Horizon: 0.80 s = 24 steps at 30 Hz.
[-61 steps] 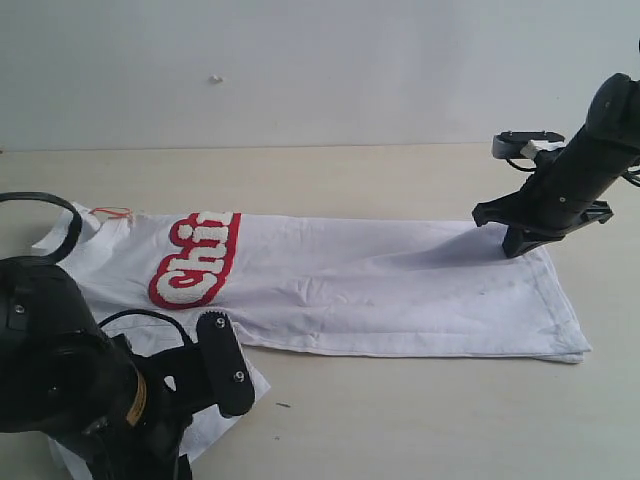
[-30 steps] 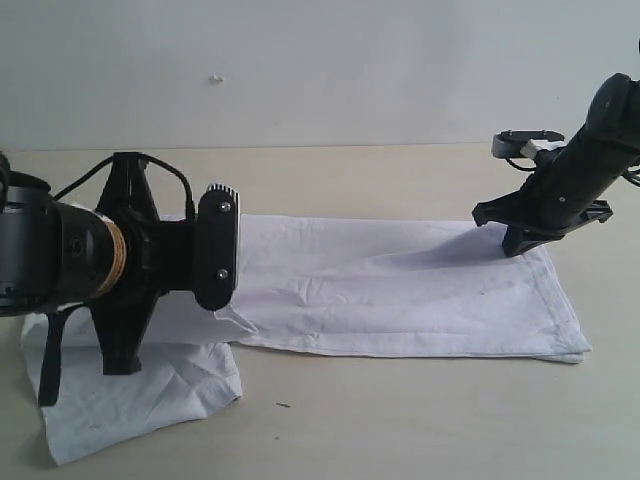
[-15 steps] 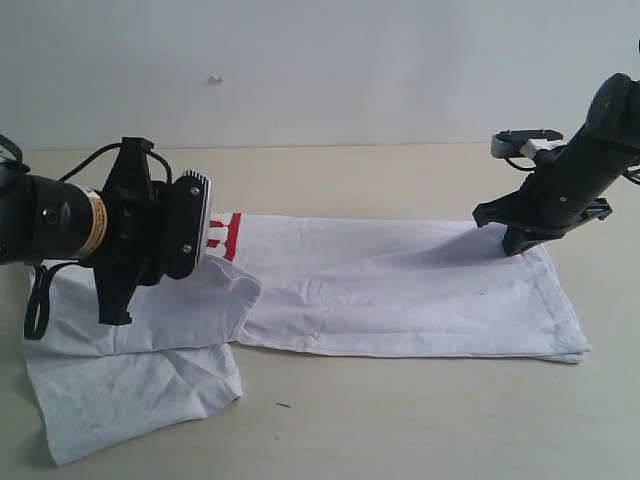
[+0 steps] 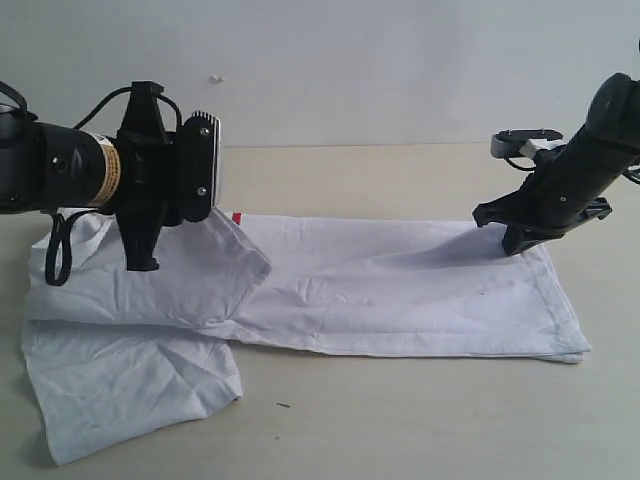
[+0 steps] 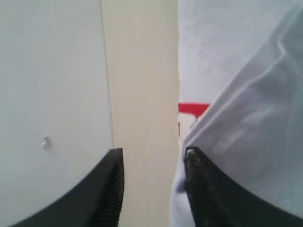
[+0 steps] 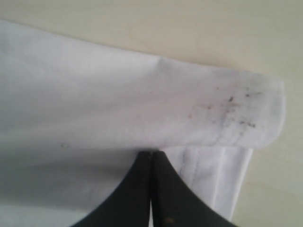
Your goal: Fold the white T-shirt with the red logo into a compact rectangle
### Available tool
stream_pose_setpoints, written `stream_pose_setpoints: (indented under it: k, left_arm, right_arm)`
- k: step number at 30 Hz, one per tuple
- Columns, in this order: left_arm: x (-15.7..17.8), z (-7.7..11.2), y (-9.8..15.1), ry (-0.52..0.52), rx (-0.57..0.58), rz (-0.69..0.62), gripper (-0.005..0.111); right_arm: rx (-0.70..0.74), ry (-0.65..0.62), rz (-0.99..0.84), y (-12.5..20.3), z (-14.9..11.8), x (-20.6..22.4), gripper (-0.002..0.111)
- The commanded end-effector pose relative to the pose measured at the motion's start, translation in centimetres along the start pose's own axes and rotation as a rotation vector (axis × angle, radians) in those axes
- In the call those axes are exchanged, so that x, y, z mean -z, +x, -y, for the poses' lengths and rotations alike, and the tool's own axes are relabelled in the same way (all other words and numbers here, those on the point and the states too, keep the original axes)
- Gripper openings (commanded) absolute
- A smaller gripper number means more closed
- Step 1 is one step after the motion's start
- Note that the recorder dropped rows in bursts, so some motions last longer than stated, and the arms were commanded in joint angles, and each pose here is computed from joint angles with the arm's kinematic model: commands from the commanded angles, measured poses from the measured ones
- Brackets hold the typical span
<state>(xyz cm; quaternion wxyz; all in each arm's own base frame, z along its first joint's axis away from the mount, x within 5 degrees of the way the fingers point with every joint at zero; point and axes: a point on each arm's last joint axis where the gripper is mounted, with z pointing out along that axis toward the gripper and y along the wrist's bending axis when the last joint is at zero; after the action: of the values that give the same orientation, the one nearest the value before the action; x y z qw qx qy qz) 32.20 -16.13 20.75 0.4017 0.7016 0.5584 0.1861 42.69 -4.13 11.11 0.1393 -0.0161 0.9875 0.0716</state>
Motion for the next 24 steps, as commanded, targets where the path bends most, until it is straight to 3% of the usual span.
stream_pose_setpoints:
  k: [1,10,15,19,22,24]
  left_arm:
    - [-0.6,0.2,-0.3,0.015,0.047,0.041,0.042]
    - [-1.0,0.8,0.7,0.029,0.081,-0.07,0.042]
    - [-1.0,0.8,0.8,0.021,0.239,-0.083,0.041]
    - [-0.8,0.7,1.2,0.002,0.381,-0.134,0.024]
    - [0.2,0.6,1.3,-0.017,0.434,-0.141,0.003]
    - [1.0,0.5,1.2,-0.027,0.464,-0.126,0.0]
  right_arm:
    - [0.013,0.008,0.008,0.0,0.2,0.4,0.0]
    - [0.013,0.008,0.01,0.0,0.2,0.4,0.0]
    - [0.013,0.008,0.01,0.0,0.2,0.4,0.0]
    - [0.013,0.009,0.014,-0.1,0.1,0.6,0.0]
    - [0.016,0.01,0.026,-0.2,0.1,1.1,0.0]
    - [0.017,0.011,0.032,-0.3,0.0,1.4,0.0]
